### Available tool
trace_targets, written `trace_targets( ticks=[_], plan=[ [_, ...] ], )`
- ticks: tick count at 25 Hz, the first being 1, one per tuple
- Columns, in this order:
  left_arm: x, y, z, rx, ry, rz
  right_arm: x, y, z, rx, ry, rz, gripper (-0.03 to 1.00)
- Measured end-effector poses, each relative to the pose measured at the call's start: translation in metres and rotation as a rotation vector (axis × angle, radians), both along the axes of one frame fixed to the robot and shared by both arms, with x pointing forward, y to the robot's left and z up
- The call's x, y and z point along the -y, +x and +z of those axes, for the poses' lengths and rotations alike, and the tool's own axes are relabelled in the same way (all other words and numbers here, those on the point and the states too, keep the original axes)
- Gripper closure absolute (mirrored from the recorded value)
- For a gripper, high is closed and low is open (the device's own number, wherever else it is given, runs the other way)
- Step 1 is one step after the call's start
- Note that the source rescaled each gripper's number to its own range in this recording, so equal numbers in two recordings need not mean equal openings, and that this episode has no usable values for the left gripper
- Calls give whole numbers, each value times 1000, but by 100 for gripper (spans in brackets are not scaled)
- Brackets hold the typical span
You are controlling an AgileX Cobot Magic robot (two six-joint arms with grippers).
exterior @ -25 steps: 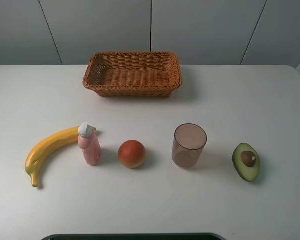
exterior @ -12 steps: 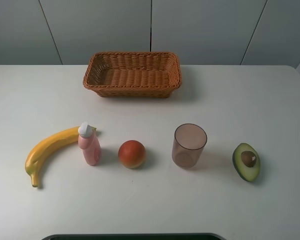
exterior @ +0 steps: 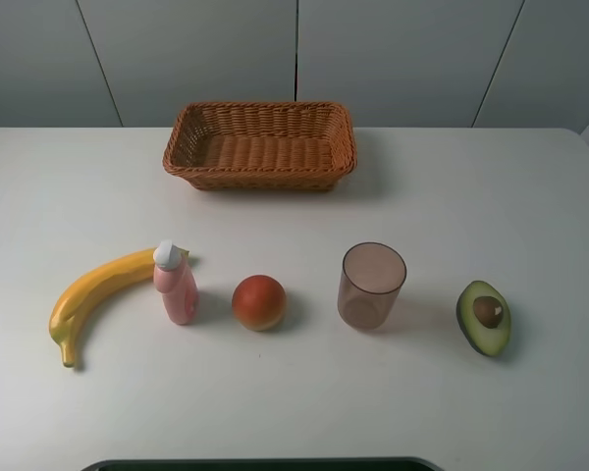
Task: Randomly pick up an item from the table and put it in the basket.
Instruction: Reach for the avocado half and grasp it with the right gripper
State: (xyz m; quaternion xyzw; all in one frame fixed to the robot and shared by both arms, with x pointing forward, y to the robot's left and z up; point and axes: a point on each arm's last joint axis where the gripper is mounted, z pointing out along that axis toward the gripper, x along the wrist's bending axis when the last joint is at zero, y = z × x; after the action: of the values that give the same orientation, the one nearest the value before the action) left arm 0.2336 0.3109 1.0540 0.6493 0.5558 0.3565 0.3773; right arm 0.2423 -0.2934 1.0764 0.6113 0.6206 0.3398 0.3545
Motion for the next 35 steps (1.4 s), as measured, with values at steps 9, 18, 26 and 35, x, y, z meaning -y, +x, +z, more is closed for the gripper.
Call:
trace_targets(
  ticks=[9,18,26,35],
  plan=[
    [0,0,0,0,0,0,8,101,56,-299,-33,53,7],
    [0,0,0,0,0,0,13,199,-11,-704,46,76,7],
    [0,0,0,0,0,0,1,208,-83,-793,46,111,7],
    [0,0,0,0,0,0,-17,205,-136,-818,16,153,7]
  ],
)
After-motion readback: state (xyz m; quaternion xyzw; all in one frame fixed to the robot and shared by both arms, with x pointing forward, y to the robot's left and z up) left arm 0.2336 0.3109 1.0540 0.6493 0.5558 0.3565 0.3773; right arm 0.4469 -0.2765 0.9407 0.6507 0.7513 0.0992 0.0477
